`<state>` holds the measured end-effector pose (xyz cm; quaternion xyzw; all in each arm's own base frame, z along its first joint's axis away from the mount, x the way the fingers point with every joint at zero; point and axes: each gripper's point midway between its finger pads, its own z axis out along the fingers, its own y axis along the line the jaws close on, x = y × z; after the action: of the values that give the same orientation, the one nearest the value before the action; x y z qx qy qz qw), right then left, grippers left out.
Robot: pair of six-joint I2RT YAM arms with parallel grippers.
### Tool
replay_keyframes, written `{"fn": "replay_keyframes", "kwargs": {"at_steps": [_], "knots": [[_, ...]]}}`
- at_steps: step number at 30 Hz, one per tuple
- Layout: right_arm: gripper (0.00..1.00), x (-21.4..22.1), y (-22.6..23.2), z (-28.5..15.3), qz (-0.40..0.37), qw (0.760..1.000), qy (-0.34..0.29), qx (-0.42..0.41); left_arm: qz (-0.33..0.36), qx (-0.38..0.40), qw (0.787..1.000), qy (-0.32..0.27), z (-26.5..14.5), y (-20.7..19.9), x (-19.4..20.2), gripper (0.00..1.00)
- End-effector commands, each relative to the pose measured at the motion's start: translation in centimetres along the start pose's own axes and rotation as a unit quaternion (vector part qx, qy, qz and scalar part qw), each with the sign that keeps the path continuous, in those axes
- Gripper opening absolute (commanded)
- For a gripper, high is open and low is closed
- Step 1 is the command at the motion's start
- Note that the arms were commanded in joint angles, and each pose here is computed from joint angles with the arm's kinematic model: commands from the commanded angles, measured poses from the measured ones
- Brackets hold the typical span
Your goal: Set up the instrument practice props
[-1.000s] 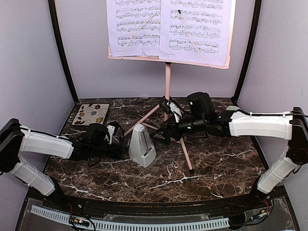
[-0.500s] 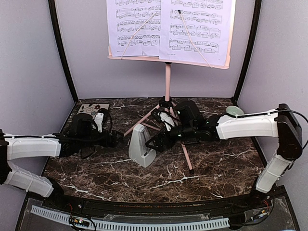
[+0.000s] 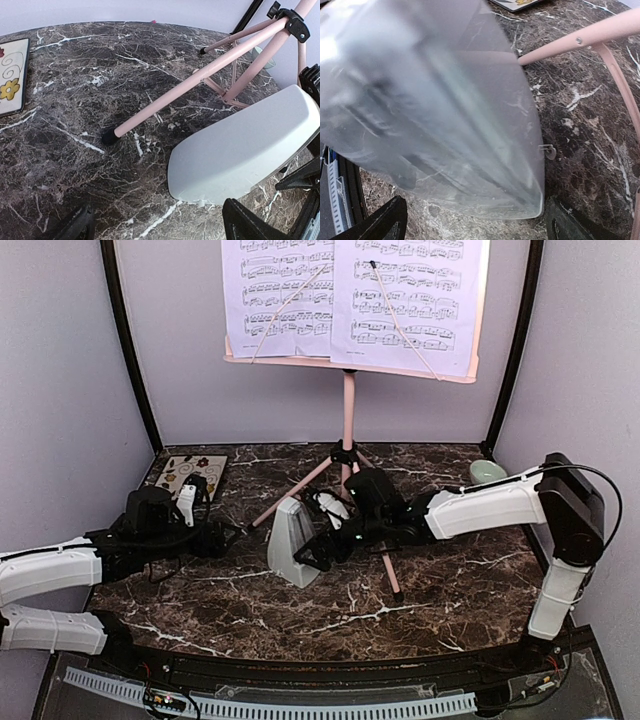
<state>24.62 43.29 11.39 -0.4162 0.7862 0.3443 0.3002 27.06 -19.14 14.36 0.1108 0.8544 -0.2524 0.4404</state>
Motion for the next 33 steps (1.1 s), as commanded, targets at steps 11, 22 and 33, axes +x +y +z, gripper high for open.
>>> {"fn": "replay_keyframes", "kwargs": {"at_steps": [11, 22, 33], "knots": [[0.91, -0.4, 5.2, 0.3, -0.023, 0.999, -0.008, -0.037, 0.011, 0.046, 0.997, 0.062, -0.1, -1.3, 2.6, 0.85], [0.86, -0.4, 3.5, 1.2, -0.010, 1.000, -0.002, 0.006, 0.050, 0.160, 0.973, 0.159, 1.3, -3.5, 9.7, 0.74], [0.82, 0.4, 3.1, 1.8, 0.003, 1.000, 0.003, 0.012, 0.110, 0.176, 0.970, 0.125, 4.2, -3.4, 10.5, 0.85]]}}
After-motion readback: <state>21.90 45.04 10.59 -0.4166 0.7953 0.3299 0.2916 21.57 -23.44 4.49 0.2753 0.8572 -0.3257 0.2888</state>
